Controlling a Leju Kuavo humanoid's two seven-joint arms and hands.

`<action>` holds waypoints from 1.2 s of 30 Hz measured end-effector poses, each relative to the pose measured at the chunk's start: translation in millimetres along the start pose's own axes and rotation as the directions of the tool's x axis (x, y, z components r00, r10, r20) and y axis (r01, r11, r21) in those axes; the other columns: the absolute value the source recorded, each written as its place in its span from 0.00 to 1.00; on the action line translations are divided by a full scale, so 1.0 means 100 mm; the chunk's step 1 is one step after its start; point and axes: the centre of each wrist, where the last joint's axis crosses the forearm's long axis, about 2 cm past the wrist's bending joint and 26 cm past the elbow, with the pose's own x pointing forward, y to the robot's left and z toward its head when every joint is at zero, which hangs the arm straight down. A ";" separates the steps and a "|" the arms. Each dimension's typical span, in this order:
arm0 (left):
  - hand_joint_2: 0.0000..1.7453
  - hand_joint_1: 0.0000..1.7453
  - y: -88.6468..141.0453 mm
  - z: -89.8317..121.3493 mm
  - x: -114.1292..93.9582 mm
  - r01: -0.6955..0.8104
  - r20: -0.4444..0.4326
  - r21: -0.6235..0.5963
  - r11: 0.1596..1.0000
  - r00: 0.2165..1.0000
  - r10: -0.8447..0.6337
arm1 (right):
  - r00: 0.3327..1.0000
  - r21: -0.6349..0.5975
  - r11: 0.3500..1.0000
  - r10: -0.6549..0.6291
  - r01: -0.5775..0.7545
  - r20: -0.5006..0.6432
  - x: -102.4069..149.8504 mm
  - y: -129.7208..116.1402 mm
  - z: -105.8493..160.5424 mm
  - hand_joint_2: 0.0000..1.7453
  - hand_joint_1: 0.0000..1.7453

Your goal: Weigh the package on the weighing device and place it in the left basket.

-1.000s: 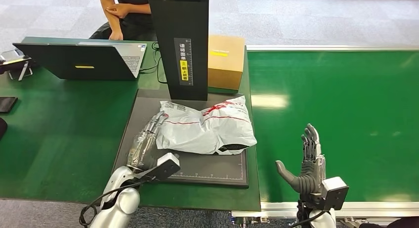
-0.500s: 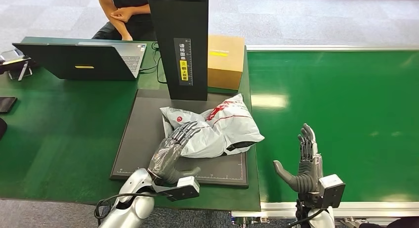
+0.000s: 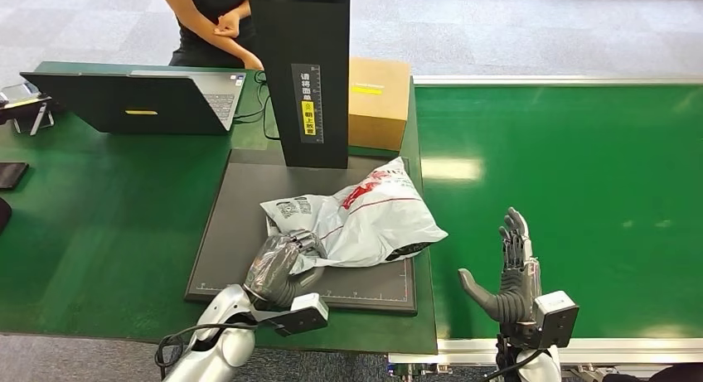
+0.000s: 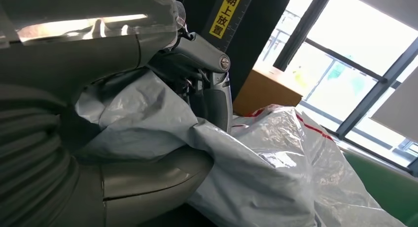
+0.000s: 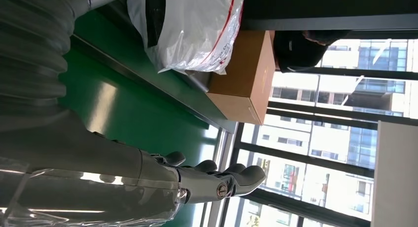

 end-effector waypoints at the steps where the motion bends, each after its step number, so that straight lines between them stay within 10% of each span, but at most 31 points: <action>1: 1.00 1.00 0.00 0.00 0.00 -0.003 -0.002 0.003 1.000 1.000 0.003 | 1.000 0.000 1.000 0.000 0.000 0.000 0.00 0.00 0.00 1.00 0.00; 17: 1.00 1.00 0.28 0.18 -0.34 0.203 -0.156 0.091 0.975 0.970 -0.187 | 1.000 -0.005 1.000 -0.001 0.001 0.000 0.00 -0.03 0.00 1.00 0.00; 28: 1.00 1.00 1.10 0.33 -1.00 0.595 -0.381 0.056 0.802 0.755 -0.534 | 1.000 -0.016 1.000 -0.012 0.012 0.011 -0.01 -0.05 -0.02 1.00 0.00; 36: 1.00 1.00 1.55 0.85 -1.51 0.689 -0.598 -0.049 0.723 0.560 -0.574 | 1.000 -0.047 0.999 -0.007 0.008 0.014 -0.03 -0.10 0.00 1.00 0.00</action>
